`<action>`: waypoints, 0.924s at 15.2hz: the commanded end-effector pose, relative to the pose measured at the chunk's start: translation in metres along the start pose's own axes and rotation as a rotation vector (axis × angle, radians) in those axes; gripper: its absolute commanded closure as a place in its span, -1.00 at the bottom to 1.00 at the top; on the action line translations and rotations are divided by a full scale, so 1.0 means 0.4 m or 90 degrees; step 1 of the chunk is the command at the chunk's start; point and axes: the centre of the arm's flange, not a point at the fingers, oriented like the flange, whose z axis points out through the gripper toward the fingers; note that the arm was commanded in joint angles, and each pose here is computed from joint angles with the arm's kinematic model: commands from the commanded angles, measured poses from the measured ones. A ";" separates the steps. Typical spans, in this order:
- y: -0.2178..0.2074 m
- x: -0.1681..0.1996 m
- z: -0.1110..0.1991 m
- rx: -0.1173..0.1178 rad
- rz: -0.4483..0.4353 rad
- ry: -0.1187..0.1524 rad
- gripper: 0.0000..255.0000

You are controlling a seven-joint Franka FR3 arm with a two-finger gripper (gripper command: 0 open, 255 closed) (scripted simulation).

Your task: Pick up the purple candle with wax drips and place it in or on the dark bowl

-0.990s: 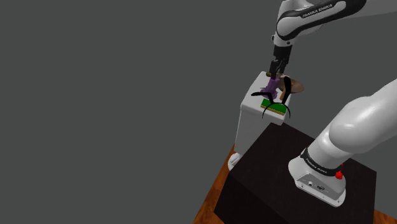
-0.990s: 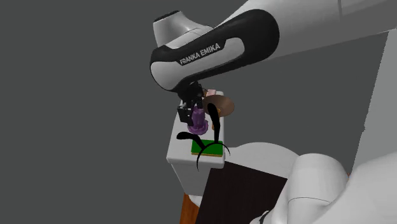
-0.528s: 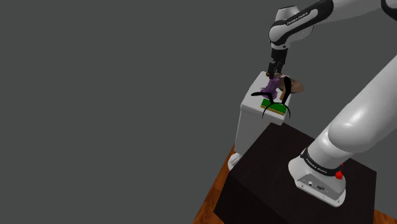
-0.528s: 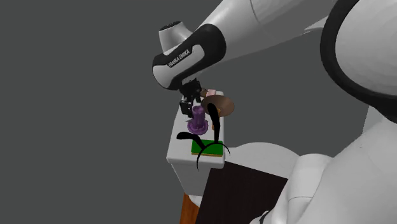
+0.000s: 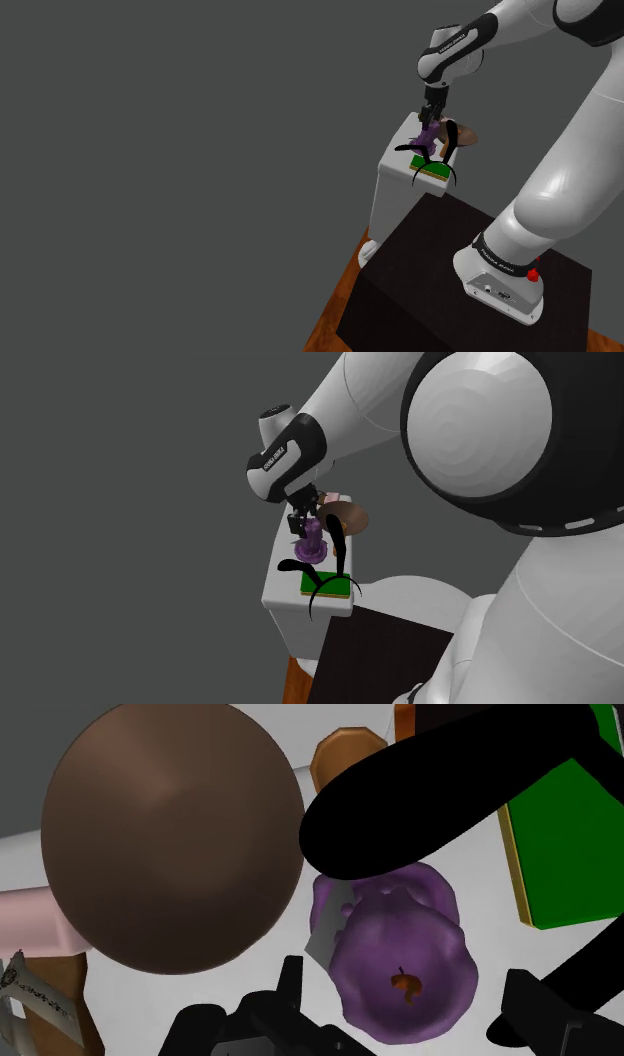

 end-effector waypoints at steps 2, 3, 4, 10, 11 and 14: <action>0.000 0.003 0.034 0.000 0.000 0.000 -1.00; 0.000 0.003 0.034 0.000 0.000 0.000 -1.00; 0.000 0.003 0.034 0.000 0.000 0.000 -1.00; 0.000 0.003 0.034 0.000 0.000 0.000 1.00; 0.000 0.003 0.034 0.000 0.000 0.000 1.00; 0.001 0.003 0.034 0.000 0.000 0.000 1.00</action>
